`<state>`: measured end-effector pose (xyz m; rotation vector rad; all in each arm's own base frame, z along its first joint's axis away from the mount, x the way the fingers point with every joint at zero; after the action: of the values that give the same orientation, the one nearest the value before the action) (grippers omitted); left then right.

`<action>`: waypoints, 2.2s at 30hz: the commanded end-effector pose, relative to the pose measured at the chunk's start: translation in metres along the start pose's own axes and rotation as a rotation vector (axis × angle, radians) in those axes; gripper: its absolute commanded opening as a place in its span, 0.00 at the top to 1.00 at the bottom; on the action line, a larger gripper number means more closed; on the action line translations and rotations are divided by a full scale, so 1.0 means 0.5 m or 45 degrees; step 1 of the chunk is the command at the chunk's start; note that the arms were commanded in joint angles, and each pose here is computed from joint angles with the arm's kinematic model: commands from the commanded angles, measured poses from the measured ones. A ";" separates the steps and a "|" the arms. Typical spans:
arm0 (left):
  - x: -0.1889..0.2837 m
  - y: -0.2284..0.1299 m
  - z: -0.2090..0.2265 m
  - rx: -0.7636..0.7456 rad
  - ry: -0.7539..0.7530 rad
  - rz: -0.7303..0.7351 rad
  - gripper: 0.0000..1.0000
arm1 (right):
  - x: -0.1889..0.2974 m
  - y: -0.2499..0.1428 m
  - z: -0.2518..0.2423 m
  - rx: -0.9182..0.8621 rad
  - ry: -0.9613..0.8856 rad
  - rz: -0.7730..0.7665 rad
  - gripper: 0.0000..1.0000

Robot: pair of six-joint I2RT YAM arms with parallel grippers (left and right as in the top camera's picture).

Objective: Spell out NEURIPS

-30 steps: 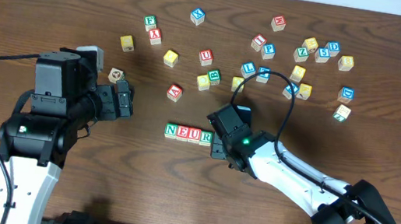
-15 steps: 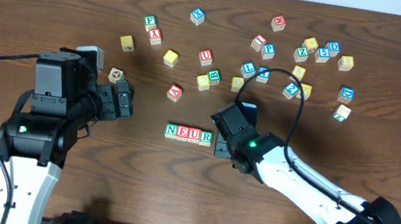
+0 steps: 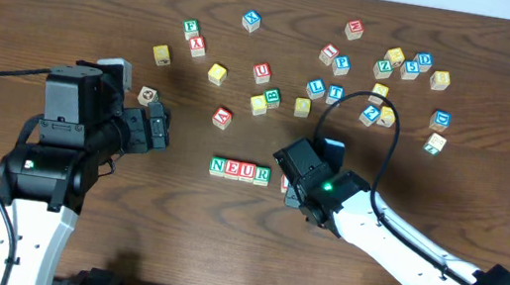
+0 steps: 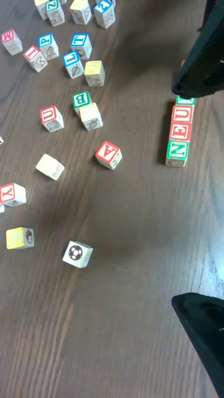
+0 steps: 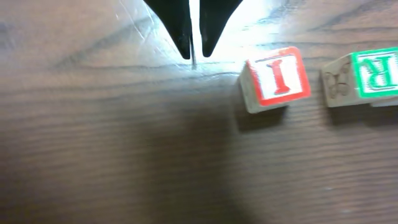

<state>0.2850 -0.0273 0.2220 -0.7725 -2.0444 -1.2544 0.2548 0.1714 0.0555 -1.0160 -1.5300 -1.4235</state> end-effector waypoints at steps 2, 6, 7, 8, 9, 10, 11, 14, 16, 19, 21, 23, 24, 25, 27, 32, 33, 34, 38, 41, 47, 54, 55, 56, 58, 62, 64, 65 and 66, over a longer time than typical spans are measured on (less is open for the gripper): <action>0.012 0.016 -0.009 -0.011 -0.022 -0.025 0.02 | 0.013 0.019 -0.003 -0.077 -0.010 -0.049 0.99; 0.012 0.016 -0.009 -0.011 -0.022 -0.025 0.02 | 0.001 0.009 -0.005 -0.098 -0.012 -0.045 0.98; 0.012 0.016 -0.009 -0.011 -0.022 -0.025 0.02 | -0.005 0.006 -0.005 -0.100 -0.010 -0.044 0.98; 0.012 0.016 -0.009 -0.011 -0.022 -0.025 0.02 | -0.010 0.003 -0.005 -0.107 -0.010 -0.041 0.98; 0.012 0.016 -0.009 -0.011 -0.022 -0.025 0.02 | -0.017 -0.001 -0.004 -0.106 -0.007 -0.033 0.97; 0.012 0.016 -0.009 -0.011 -0.022 -0.025 0.02 | -0.022 -0.005 -0.002 -0.104 -0.004 -0.026 0.97; 0.012 0.016 -0.009 -0.011 -0.022 -0.025 0.02 | -0.028 -0.009 0.000 -0.103 0.001 -0.016 0.98; 0.012 0.016 -0.009 -0.011 -0.022 -0.025 0.02 | -0.043 -0.014 0.004 -0.097 -0.005 0.002 0.98; 0.012 0.016 -0.009 -0.011 -0.022 -0.025 0.02 | -0.052 -0.020 0.007 -0.090 -0.006 0.017 0.98; 0.012 0.016 -0.009 -0.011 -0.022 -0.025 0.02 | -0.060 -0.025 0.013 -0.079 -0.005 0.028 0.99; 0.012 0.016 -0.009 -0.011 -0.022 -0.025 0.02 | -0.062 -0.028 0.020 -0.073 0.006 0.033 0.98; 0.012 0.016 -0.009 -0.011 -0.022 -0.025 0.02 | -0.061 -0.029 0.024 -0.068 0.013 0.032 0.98; 0.012 0.016 -0.009 -0.011 -0.022 -0.025 0.02 | -0.061 -0.029 0.025 -0.067 0.014 0.031 0.98; 0.012 0.016 -0.009 -0.011 -0.022 -0.025 0.02 | -0.061 -0.028 0.026 -0.068 0.017 0.028 0.98; 0.012 0.016 -0.009 -0.011 -0.022 -0.025 0.02 | -0.061 -0.027 0.028 -0.068 0.021 0.024 0.98; 0.012 0.016 -0.009 -0.011 -0.022 -0.025 0.02 | -0.060 -0.024 0.036 -0.066 0.038 0.012 0.99; 0.012 0.016 -0.009 -0.011 -0.022 -0.025 0.02 | -0.061 -0.022 0.039 -0.065 0.042 0.007 0.99; 0.012 0.016 -0.009 -0.011 -0.022 -0.025 0.02 | -0.062 -0.022 0.041 -0.064 0.047 0.004 0.99; 0.012 0.016 -0.009 -0.011 -0.022 -0.025 0.02 | -0.068 -0.021 0.044 -0.063 0.047 0.000 0.99; 0.012 0.016 -0.009 -0.011 -0.022 -0.025 0.02 | -0.075 -0.020 0.047 -0.048 0.046 -0.002 0.99; 0.012 0.016 -0.009 -0.011 -0.022 -0.025 0.02 | -0.082 -0.016 0.053 -0.031 0.052 -0.013 0.99; 0.012 0.016 -0.009 -0.011 -0.022 -0.025 0.02 | -0.082 -0.008 0.045 -0.032 0.024 -0.043 0.99; 0.012 0.016 -0.009 -0.011 -0.022 -0.025 0.02 | -0.082 -0.007 0.046 -0.030 0.026 -0.045 0.99; 0.012 0.016 -0.009 -0.011 -0.022 -0.025 0.02 | -0.082 -0.007 0.047 -0.031 0.028 -0.047 0.99; 0.012 0.016 -0.009 -0.011 -0.022 -0.025 0.02 | -0.082 -0.006 0.048 -0.032 0.030 -0.050 0.99; 0.012 0.016 -0.009 -0.011 -0.022 -0.025 0.02 | -0.082 -0.001 0.052 -0.017 0.041 -0.062 0.99; 0.012 0.016 -0.009 -0.011 -0.022 -0.025 0.02 | -0.082 -0.001 0.054 -0.018 0.047 -0.061 0.99; 0.012 0.016 -0.009 -0.011 -0.022 -0.025 0.02 | -0.082 -0.001 0.054 -0.018 0.049 -0.060 0.99; 0.012 0.016 -0.009 -0.011 -0.022 -0.025 0.02 | -0.082 -0.001 0.055 -0.018 0.051 -0.060 0.99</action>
<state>0.2850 -0.0273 0.2220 -0.7725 -2.0444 -1.2544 0.2687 0.1987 0.0181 -0.9619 -1.4954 -1.5004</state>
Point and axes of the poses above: each gripper's point midway between its finger pads, its own x axis back along the fingers, its own z axis along the line the jaws close on, y = z × x, the point moved 1 cm from there along x, back along the fingers, and after that the axes turned 10 degrees about x, right-handed, at the moved point
